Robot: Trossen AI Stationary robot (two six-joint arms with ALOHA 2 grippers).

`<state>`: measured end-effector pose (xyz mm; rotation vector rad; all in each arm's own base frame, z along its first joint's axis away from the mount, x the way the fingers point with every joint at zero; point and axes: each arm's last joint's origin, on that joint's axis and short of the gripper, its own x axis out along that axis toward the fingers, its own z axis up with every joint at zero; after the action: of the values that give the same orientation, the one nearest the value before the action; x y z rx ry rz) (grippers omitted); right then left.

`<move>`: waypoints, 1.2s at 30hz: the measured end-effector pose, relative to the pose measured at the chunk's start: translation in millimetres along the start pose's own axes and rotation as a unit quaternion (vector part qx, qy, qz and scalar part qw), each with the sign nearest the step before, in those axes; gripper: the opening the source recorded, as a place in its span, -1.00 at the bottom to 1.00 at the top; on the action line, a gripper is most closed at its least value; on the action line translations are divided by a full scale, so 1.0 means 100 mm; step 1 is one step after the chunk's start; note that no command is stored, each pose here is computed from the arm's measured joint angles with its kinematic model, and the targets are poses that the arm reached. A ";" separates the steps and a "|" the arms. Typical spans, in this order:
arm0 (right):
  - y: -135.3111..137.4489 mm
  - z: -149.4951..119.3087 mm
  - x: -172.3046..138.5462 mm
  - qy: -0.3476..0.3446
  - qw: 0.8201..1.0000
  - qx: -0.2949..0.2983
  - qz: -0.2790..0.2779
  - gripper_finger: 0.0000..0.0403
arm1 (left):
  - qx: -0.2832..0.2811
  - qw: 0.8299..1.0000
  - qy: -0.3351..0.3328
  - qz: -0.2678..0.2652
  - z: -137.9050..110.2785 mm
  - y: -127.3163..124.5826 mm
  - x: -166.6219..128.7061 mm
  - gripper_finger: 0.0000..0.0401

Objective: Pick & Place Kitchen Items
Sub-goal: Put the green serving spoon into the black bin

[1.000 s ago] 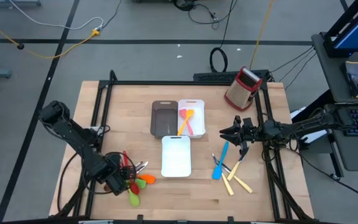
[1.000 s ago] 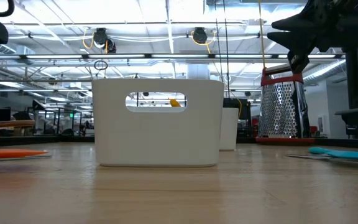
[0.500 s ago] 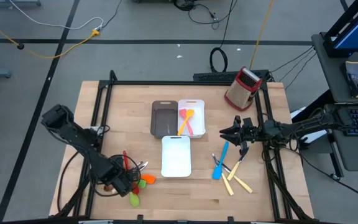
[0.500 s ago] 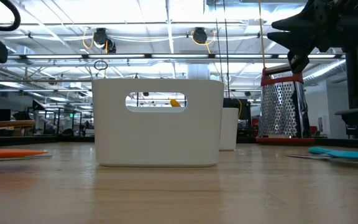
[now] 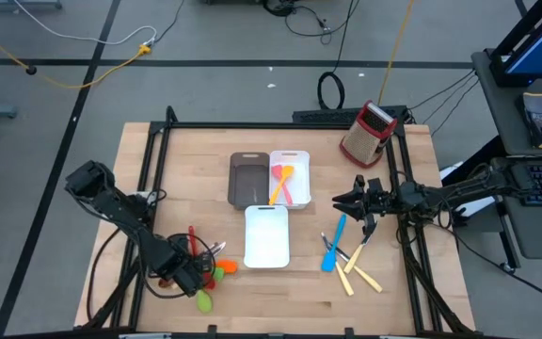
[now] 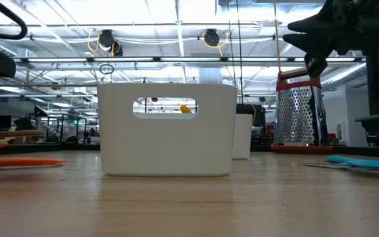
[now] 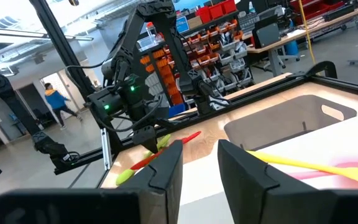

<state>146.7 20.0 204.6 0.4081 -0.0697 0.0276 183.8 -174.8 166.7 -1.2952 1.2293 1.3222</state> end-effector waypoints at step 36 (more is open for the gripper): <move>0.00 0.00 0.00 0.000 1.000 0.000 -0.001 -0.54 | 0.003 1.000 -0.016 -0.018 0.15 -0.04 0.00 -0.08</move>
<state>146.7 20.0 204.6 0.4079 -0.0702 0.0258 186.2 -159.5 166.1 -1.2823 1.1822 1.3085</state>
